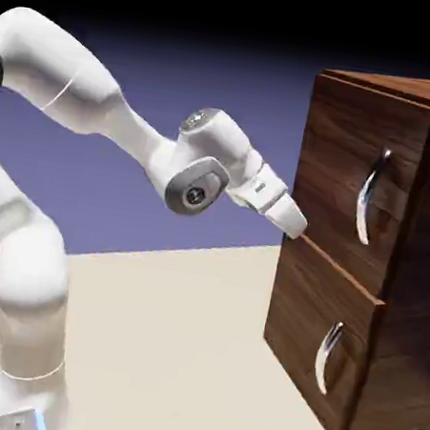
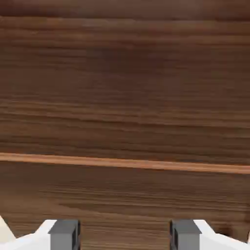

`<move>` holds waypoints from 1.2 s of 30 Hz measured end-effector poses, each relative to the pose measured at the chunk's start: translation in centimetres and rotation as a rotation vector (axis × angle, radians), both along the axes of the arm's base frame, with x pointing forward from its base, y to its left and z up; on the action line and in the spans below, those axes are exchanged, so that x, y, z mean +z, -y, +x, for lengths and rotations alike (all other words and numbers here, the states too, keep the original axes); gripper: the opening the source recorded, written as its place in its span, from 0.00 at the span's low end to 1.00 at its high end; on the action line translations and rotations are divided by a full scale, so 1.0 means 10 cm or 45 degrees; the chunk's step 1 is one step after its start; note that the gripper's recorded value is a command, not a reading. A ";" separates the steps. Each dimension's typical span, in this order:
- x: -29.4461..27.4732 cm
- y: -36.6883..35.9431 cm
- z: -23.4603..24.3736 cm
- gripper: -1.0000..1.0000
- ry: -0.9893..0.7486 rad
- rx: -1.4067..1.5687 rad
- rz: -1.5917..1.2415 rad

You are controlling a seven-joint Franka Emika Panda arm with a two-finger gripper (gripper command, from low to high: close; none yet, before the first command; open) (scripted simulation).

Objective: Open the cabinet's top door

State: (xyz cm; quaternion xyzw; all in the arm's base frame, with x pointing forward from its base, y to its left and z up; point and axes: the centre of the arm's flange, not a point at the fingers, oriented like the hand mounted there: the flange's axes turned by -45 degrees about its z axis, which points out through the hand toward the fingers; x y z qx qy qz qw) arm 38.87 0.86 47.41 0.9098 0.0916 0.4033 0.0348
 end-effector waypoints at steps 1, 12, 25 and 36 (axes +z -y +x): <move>0.06 -0.01 0.00 0.50 0.018 0.045 -0.049; 0.59 -0.07 -0.13 0.50 0.215 0.488 -0.618; 0.97 0.08 -0.34 0.50 0.409 0.872 -1.340; 1.05 0.39 -0.46 0.50 0.497 1.090 -1.978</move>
